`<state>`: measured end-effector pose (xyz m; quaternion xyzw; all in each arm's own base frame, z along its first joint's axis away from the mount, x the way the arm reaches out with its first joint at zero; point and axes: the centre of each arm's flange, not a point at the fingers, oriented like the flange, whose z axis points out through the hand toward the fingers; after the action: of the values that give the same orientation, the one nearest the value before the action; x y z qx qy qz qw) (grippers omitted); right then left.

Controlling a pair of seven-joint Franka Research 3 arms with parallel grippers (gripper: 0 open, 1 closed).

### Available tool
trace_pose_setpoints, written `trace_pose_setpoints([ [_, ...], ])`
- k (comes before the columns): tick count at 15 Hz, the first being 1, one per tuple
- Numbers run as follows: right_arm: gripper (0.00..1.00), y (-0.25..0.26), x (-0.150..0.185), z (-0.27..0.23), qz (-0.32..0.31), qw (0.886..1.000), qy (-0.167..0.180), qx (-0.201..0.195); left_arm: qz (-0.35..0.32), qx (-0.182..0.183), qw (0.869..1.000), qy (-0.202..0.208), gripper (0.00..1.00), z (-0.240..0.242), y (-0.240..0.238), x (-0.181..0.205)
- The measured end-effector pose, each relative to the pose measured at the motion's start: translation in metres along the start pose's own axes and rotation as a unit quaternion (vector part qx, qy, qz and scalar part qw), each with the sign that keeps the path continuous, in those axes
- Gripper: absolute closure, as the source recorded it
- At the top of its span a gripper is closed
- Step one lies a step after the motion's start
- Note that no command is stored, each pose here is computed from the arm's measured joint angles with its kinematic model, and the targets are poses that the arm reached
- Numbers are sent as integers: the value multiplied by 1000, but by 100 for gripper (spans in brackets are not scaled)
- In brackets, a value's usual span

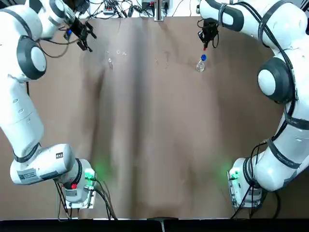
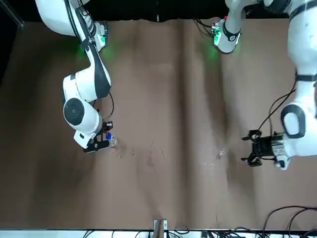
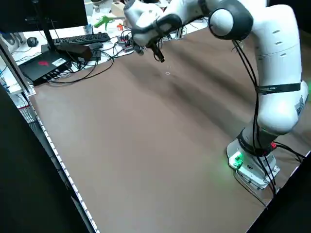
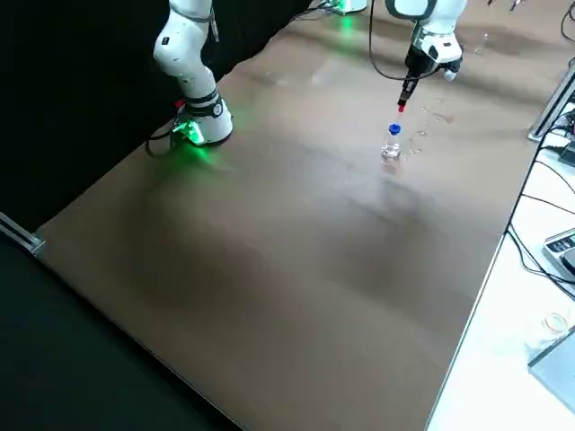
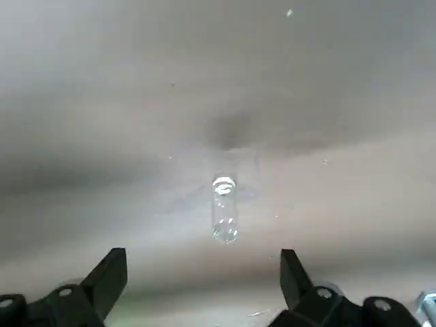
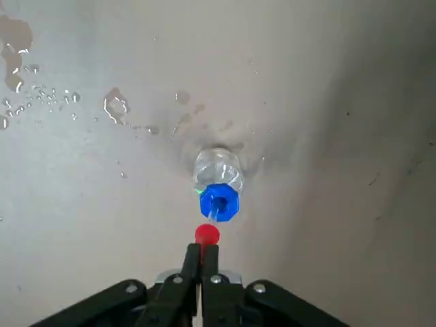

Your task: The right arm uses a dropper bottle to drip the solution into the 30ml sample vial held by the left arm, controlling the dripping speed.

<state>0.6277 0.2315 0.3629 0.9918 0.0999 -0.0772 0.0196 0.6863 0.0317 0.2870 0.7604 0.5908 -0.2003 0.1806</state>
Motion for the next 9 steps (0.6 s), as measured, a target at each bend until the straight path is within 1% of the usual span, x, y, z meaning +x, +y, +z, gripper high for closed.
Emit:
trace_pose_setpoints([
  [1,96,0,0,0,0,1000,0,0,17,6,1000,19,1,-20,-1,-12],
  [2,96,0,0,1,0,1000,0,0,53,21,997,60,1,-54,-4,-40],
  [4,96,0,0,2,0,1000,-1,0,95,41,990,93,1,-73,-5,-66],
  [6,96,0,0,3,0,1000,-2,-1,147,57,981,113,1,-85,-4,-89],
  [7,96,1,1,4,0,1000,-3,-1,180,63,974,119,1,-91,-3,-98],
  [8,95,1,1,4,1,1000,-3,-1,220,72,965,123,1,-96,-3,-106],
  [9,94,2,1,4,2,1000,-3,-1,266,83,952,131,1,-102,-4,-112],
])
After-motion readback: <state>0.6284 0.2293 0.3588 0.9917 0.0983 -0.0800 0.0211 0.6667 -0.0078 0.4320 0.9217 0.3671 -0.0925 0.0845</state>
